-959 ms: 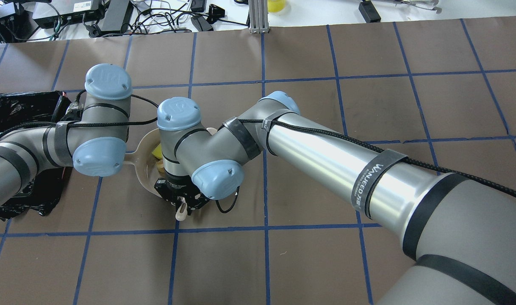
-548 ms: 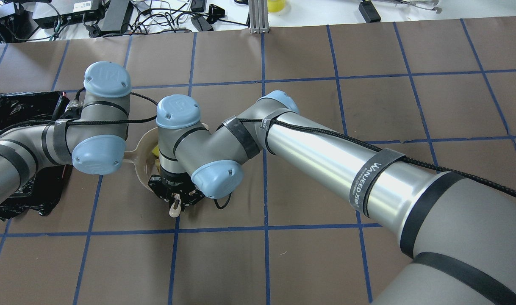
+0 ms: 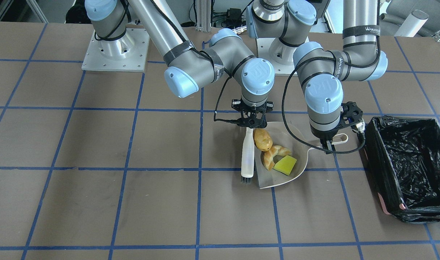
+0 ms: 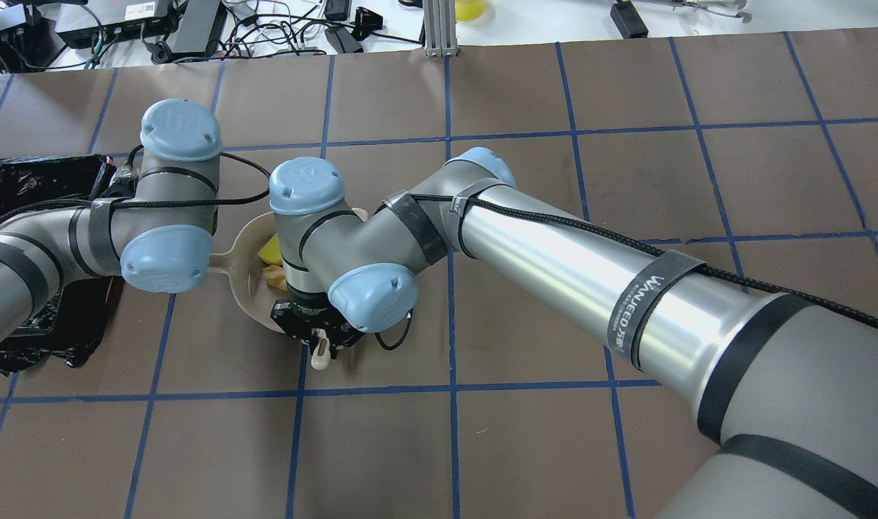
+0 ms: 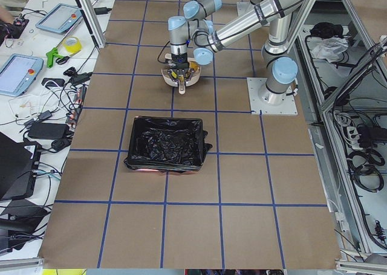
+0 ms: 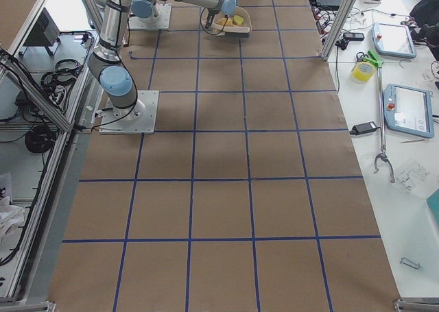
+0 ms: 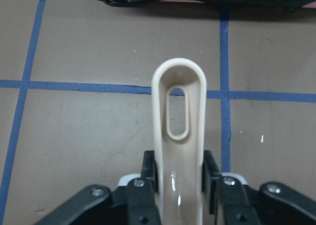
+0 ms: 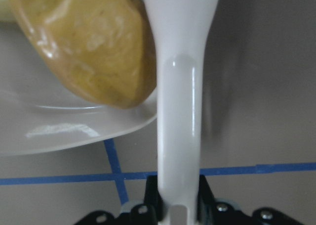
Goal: Sweep and dump trash into bin
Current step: 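Sweep the yellow potato into the dustpan with the right gripper's brush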
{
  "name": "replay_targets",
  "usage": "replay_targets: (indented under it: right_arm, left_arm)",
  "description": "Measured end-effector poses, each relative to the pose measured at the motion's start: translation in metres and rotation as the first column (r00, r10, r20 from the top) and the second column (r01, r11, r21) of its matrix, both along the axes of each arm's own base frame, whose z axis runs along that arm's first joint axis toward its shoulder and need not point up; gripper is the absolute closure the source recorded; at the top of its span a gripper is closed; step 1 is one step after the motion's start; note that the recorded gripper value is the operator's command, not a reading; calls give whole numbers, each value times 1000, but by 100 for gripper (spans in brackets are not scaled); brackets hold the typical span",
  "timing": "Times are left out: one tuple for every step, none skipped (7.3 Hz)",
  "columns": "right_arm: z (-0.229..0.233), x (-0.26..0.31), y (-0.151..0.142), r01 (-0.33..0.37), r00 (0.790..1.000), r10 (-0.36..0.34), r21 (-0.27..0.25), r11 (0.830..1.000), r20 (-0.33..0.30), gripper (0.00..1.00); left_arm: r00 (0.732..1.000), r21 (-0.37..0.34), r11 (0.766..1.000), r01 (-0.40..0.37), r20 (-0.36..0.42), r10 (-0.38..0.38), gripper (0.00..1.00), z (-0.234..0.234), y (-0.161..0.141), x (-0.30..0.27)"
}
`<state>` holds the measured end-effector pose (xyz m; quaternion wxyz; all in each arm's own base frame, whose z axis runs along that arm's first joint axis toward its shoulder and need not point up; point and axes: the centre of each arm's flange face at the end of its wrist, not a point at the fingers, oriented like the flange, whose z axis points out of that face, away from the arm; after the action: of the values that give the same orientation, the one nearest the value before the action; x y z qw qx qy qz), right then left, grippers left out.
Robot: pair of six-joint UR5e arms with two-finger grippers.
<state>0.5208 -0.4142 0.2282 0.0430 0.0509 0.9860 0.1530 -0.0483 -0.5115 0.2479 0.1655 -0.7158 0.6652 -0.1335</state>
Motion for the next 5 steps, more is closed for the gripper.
replay_targets:
  right_arm:
    - [3, -4, 1, -20, 1000, 20, -1, 1000, -19, 100]
    - [2, -6, 2, -27, 999, 28, 3, 1000, -29, 100]
    - [-1, -7, 3, -26, 999, 26, 11, 1000, -35, 100]
    - [-3, -6, 5, -19, 999, 20, 18, 1000, -34, 100]
    - [-4, -4, 6, -11, 1000, 12, 21, 1000, -26, 100]
  left_arm:
    - [1000, -3, 1000, -1, -22, 0, 100, 0, 0, -2]
    - [999, -6, 1000, -1, -37, 1, 100, 0, -1, -3]
    - [999, -8, 1000, -2, -43, 1, 100, 0, -1, -3]
    - [999, -11, 1000, -2, -47, 1, 100, 1, -2, -3]
    - [998, -21, 1000, -2, -60, 1, 100, 4, -4, -4]
